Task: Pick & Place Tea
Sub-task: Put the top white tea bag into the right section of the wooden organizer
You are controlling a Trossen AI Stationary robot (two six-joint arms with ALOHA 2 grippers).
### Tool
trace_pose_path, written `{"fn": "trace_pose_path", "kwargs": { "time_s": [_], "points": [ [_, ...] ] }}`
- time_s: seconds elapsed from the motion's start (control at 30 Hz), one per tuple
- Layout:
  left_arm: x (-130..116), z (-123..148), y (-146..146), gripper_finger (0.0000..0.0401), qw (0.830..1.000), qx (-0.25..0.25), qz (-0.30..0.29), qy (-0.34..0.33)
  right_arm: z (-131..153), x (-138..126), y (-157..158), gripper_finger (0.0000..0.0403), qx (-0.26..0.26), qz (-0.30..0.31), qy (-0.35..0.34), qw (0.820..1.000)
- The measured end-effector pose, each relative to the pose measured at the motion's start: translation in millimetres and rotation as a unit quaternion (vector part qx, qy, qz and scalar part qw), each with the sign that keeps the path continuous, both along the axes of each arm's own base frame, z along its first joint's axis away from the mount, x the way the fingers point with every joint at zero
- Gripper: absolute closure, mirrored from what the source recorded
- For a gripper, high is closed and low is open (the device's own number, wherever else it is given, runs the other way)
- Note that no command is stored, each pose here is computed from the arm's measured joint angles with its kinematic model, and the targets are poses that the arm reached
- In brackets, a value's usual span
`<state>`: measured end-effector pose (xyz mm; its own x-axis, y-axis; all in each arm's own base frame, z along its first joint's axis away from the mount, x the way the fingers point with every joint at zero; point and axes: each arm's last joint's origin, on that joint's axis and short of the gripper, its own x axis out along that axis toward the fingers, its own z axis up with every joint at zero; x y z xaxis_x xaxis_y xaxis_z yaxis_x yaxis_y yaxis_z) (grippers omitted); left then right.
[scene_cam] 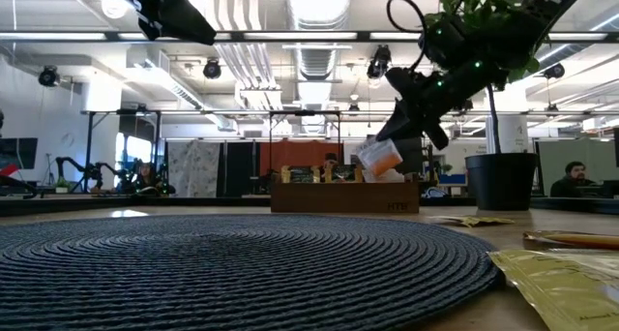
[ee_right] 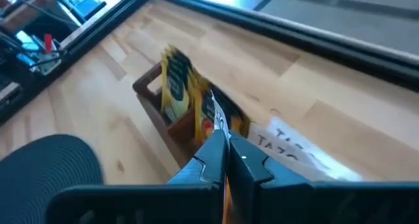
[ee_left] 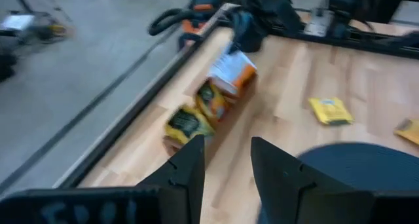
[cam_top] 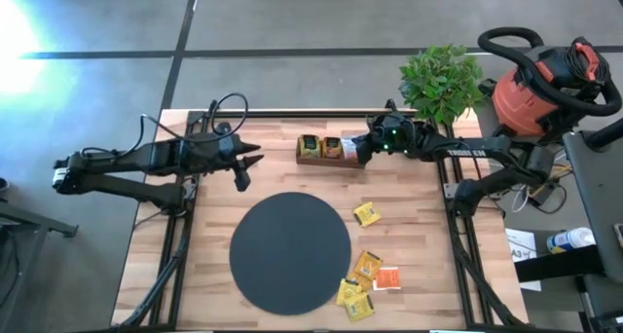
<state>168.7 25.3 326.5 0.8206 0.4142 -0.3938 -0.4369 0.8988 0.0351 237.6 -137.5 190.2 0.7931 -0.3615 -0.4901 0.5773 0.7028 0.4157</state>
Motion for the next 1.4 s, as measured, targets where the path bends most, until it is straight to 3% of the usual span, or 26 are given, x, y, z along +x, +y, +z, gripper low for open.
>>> {"fn": "trace_pose_path", "kwargs": {
  "time_s": [0.3, 0.6, 0.97, 1.4],
  "points": [
    [0, 2, 2, 0.0282, 0.999, 0.009, 0.038, -0.013, -18, 9, -7, 0.0394, 0.0, 0.009, 0.031, 0.999],
    [0, 2, 2, 0.0282, 0.999, 0.005, 0.04, -0.016, -21, 8, -9, 0.0394, -0.05, 0.002, 0.068, 0.996],
    [0, 3, 2, 0.0282, 0.999, -0.001, 0.042, -0.021, -31, 2, -5, 0.0394, -0.031, 0.006, 0.131, 0.991],
    [0, 3, 2, 0.0282, 0.998, -0.016, 0.048, -0.029, -16, 11, -10, 0.0394, -0.071, 0.005, 0.06, 0.996]
  ]
}}
